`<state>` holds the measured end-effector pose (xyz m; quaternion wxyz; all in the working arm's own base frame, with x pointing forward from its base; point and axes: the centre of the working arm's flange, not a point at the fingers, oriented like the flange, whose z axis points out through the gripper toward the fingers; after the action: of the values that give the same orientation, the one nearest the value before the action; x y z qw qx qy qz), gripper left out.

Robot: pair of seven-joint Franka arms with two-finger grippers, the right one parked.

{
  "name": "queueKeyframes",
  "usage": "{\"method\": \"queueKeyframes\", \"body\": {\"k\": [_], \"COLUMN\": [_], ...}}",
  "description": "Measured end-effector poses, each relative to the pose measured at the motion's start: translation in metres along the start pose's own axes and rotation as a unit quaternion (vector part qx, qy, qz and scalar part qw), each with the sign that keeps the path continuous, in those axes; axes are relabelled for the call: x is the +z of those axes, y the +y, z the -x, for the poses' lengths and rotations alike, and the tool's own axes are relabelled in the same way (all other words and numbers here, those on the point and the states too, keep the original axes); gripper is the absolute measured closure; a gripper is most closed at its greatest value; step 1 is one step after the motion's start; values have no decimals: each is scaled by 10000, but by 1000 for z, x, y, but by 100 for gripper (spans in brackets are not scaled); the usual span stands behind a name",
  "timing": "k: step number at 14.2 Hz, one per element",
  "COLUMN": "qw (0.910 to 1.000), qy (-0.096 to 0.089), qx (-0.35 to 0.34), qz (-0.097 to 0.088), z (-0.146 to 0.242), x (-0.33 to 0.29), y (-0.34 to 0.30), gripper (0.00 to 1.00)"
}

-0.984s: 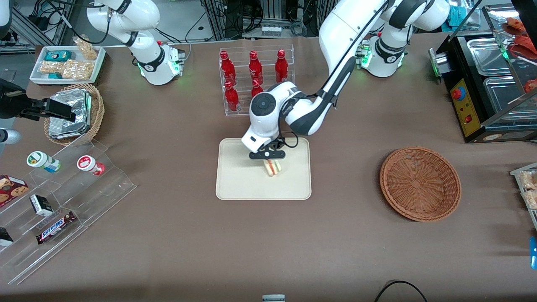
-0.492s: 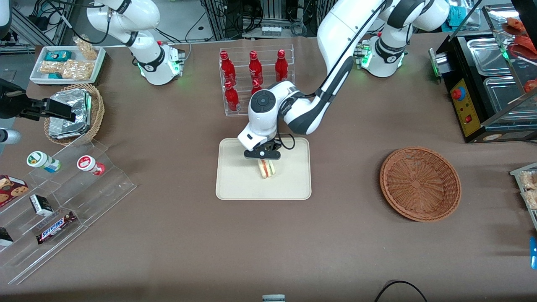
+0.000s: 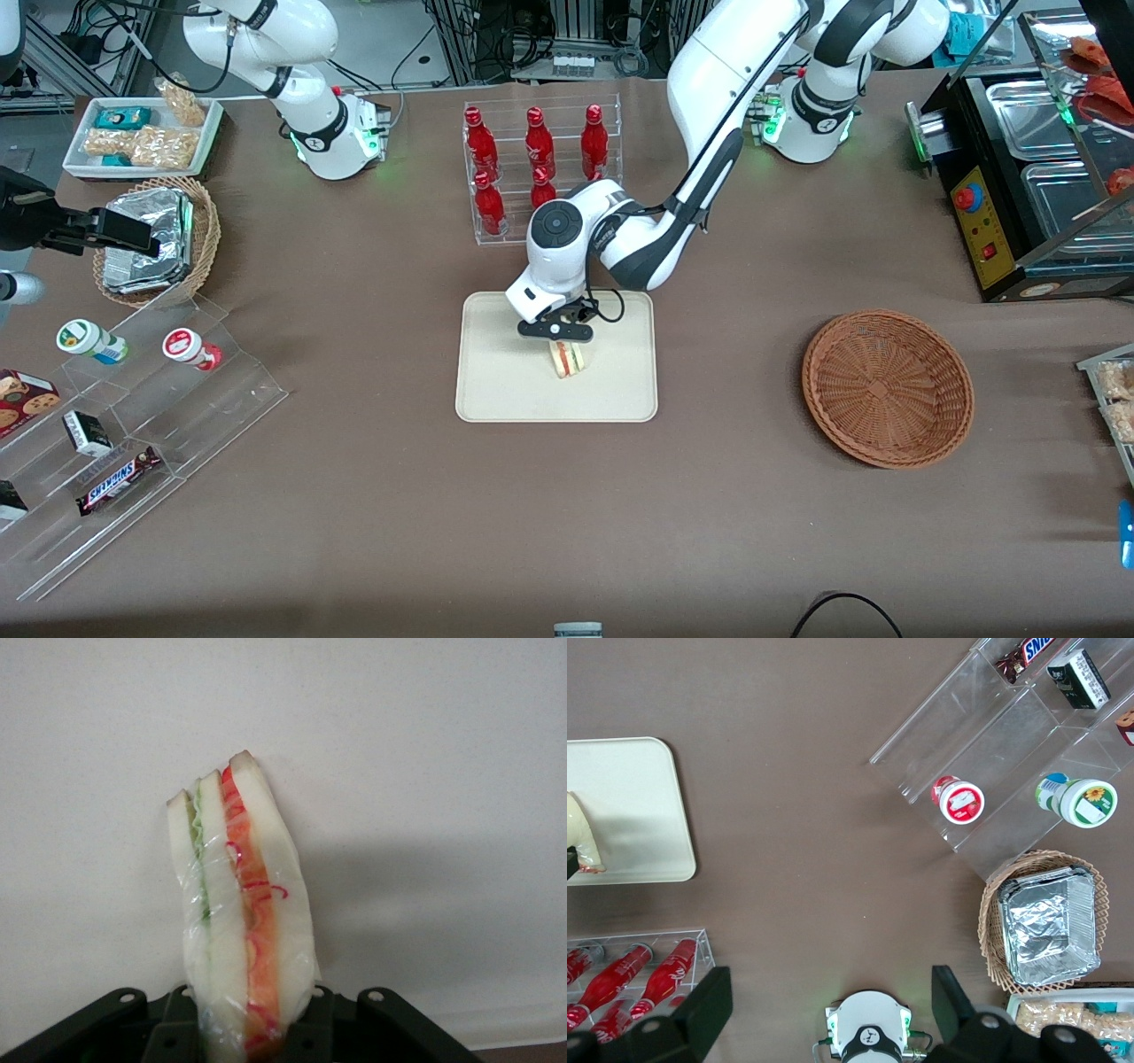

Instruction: Place sandwich from basket to tray

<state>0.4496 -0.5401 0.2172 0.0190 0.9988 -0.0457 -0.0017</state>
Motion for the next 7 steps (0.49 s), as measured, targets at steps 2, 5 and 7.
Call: {"method": "queueKeyframes", "body": {"k": [2,5,7], "qw": [10000,10000,10000], "qy": [-11,-9,19], "qx": [17,28,-46], "qz": [0,15,43], "z": [2,4,2], "x": [1,1,-2], "y": [2,4,5], "gripper": [61,32,14]}}
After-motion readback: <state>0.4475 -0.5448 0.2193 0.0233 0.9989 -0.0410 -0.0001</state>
